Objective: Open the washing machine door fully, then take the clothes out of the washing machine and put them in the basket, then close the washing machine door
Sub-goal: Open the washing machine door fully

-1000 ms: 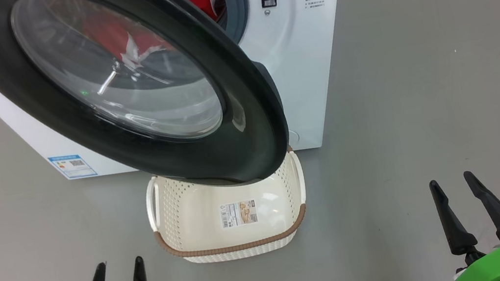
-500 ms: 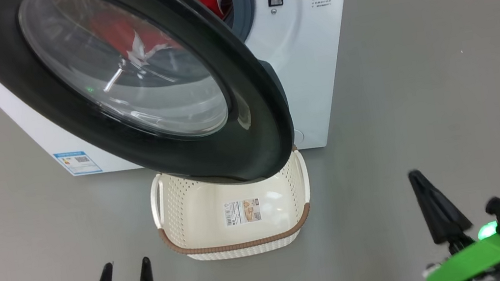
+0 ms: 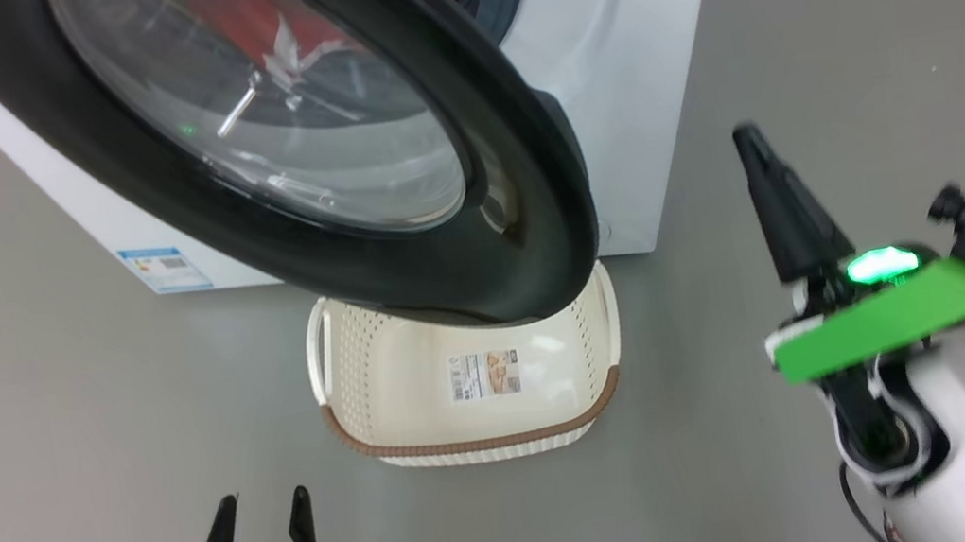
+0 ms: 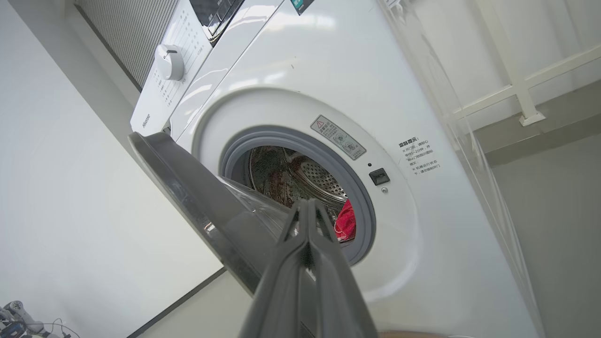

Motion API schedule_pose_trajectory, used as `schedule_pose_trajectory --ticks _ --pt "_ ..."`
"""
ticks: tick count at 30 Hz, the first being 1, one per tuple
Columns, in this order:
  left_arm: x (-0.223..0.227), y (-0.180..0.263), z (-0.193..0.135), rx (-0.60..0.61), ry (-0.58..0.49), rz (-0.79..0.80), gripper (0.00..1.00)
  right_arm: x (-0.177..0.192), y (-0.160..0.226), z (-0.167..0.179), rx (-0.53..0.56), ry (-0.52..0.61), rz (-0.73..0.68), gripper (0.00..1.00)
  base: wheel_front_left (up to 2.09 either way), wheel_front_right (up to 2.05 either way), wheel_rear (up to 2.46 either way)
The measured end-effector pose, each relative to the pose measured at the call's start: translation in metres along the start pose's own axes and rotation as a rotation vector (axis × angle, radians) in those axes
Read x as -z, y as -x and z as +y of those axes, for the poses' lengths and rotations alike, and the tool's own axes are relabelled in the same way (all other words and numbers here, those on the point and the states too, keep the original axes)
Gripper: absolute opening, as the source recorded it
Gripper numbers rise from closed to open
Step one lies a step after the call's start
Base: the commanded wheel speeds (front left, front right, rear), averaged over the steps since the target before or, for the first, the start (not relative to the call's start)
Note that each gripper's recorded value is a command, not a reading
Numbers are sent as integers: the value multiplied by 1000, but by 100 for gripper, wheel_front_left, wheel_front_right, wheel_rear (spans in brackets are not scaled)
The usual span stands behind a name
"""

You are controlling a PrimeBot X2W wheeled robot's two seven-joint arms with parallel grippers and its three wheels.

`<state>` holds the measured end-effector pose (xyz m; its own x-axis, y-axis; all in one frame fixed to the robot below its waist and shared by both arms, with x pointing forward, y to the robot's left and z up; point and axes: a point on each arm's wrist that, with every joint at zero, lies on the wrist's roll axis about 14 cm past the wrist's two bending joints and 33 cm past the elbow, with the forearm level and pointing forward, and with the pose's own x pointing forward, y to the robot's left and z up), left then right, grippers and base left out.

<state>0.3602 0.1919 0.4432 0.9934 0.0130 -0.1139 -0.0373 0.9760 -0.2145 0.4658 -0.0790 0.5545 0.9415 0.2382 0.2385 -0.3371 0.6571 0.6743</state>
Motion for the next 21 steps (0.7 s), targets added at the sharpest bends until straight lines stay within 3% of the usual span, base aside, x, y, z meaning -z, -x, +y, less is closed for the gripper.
schedule_pose_trajectory --ticks 7,10,21 --pt "1 -9 3 -10 10 2 100 12 -37 7 -32 -196 41 0 0 0 0" --pt "3 -12 4 -14 15 9 100 30 -47 9 -29 -332 110 0 0 0 0" --pt "12 -14 11 -36 19 39 100 72 -62 14 -44 -573 426 0 0 0 0"
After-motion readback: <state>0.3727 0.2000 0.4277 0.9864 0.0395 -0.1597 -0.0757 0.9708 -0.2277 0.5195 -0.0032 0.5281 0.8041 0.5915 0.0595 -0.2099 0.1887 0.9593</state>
